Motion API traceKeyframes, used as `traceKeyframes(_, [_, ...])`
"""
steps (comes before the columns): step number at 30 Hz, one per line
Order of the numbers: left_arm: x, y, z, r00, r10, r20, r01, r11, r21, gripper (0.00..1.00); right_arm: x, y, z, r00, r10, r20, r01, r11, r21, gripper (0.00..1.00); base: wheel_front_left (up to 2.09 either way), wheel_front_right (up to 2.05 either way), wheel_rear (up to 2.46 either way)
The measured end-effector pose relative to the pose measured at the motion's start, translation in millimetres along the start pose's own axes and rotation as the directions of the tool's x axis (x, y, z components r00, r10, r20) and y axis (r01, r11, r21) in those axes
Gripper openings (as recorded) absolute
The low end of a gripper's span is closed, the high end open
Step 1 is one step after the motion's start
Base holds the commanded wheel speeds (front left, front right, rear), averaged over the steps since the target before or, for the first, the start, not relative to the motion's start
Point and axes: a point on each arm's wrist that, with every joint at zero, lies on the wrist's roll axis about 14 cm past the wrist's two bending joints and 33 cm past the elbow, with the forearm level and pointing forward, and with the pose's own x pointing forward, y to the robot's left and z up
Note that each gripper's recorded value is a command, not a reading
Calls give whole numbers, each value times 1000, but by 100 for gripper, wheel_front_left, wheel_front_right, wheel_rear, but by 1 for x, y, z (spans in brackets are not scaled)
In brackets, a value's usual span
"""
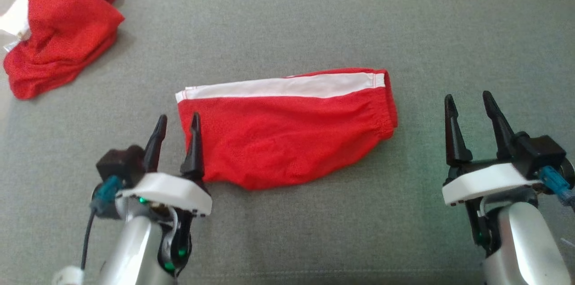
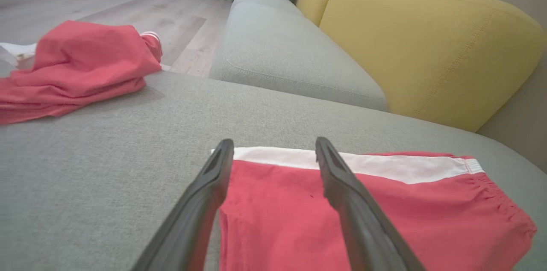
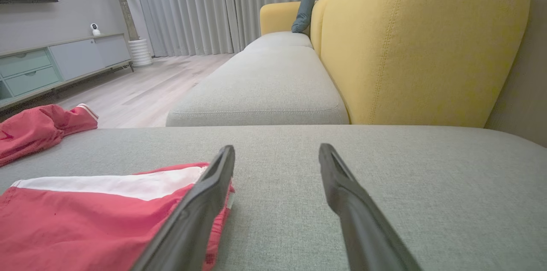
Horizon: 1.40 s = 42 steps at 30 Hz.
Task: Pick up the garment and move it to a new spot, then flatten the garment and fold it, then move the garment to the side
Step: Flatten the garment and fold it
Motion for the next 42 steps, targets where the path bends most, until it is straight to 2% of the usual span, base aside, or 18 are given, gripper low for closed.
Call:
traceKeyframes(9, [-29,8,13,997,47,56,-49,998,41,100,-8,5,13,1000,11,27,-11,1000,-3,100,0,0,0])
traceKeyframes(17, [-39,15,13,994,84,64,-88,995,50,100,-8,18,-13,994,48,-101,-47,999,17,100,0,0,0])
traceKeyframes(22, [-38,16,8,995,89,51,-92,995,46,100,11,37,-28,968,107,-227,-103,994,27,100,0,0,0])
traceKeyframes(28, [-38,17,3,994,100,36,-101,994,33,100,35,53,-49,910,151,-387,-156,988,18,100,0,0,0])
traceKeyframes(34, [-40,28,-3,991,136,19,-136,990,30,100,35,47,-92,807,142,-573,-157,987,24,100,0,0,0])
traceKeyframes(39, [-36,33,-2,988,152,21,-153,988,30,100,39,56,-109,729,184,-659,-164,982,93,100,0,0,0])
traceKeyframes(40, [-37,35,-4,987,157,15,-158,987,30,100,41,61,-110,703,207,-680,-172,978,119,96,0,0,0])
traceKeyframes(42, [-36,36,-7,987,159,9,-160,987,29,100,43,64,-111,678,227,-699,-177,974,145,47,0,0,0])
